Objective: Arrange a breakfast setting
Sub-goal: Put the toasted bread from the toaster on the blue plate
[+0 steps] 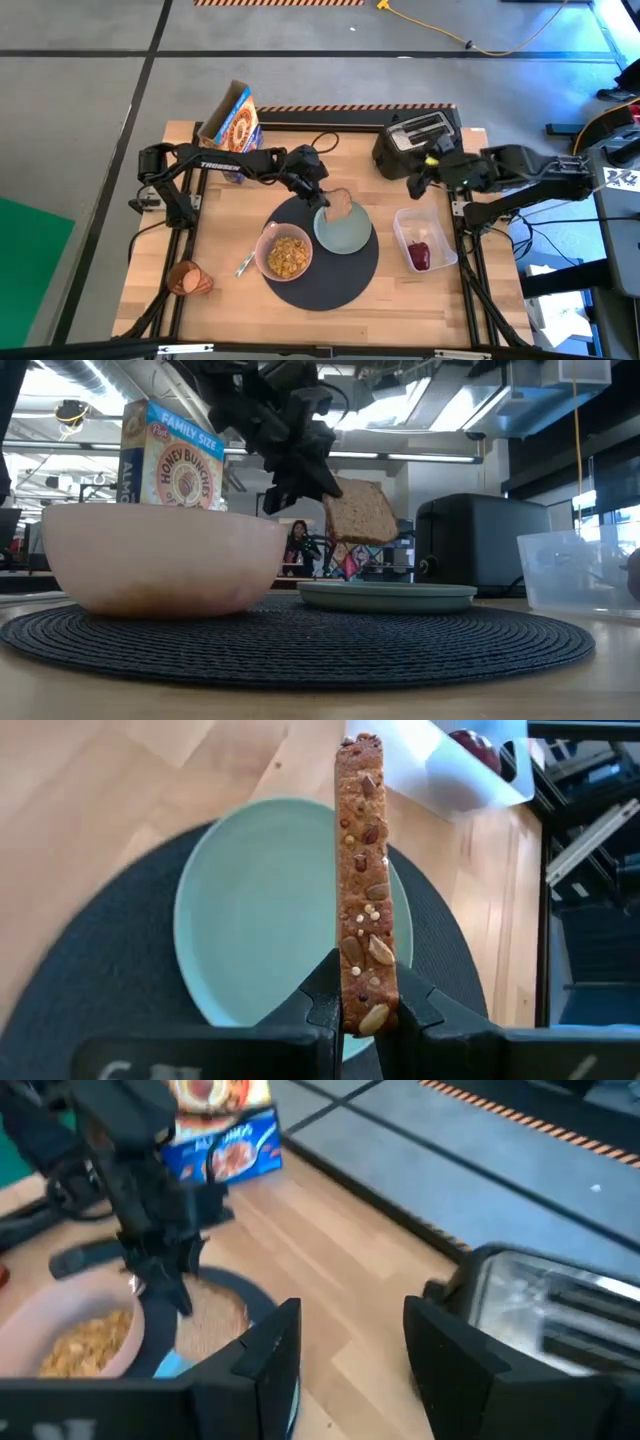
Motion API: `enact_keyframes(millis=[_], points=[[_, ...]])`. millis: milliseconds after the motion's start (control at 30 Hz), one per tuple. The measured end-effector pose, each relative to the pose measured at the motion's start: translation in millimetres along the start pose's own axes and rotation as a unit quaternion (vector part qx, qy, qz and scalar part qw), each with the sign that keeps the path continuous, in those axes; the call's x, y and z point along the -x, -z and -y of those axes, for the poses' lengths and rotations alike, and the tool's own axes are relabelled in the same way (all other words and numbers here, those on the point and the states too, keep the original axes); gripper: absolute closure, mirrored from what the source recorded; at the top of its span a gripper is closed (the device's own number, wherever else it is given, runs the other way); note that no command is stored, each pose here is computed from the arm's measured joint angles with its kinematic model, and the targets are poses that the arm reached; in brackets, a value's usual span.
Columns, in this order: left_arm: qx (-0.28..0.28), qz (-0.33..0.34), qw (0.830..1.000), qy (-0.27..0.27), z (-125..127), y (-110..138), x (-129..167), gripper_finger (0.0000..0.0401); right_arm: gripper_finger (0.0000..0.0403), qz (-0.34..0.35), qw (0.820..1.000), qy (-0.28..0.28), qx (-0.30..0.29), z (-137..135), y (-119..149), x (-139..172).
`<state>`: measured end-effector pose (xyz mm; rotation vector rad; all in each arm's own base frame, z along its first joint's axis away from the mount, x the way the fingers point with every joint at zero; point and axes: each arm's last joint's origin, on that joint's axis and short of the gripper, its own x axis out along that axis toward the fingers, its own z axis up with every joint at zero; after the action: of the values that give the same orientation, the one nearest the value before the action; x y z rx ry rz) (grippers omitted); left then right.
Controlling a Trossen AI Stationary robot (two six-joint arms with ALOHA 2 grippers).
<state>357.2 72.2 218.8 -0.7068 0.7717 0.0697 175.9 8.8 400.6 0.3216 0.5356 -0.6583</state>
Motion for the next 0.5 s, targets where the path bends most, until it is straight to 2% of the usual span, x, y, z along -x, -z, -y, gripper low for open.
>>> enact_keyframes(millis=[200,400,500], points=[[0.029,0.004,0.999,-0.017,2,3,-5,0.0371,0.0237,-0.041,0.996,-0.072,0.011,-4,33,-26],[0.042,-0.018,0.998,-0.036,1,13,-21,0.0371,0.0237,0.001,0.996,-0.087,0.011,-4,31,-25],[0.046,-0.045,0.998,-0.022,-3,18,-31,0.0371,0.0237,0.024,0.995,-0.092,-0.007,-4,27,-23]])
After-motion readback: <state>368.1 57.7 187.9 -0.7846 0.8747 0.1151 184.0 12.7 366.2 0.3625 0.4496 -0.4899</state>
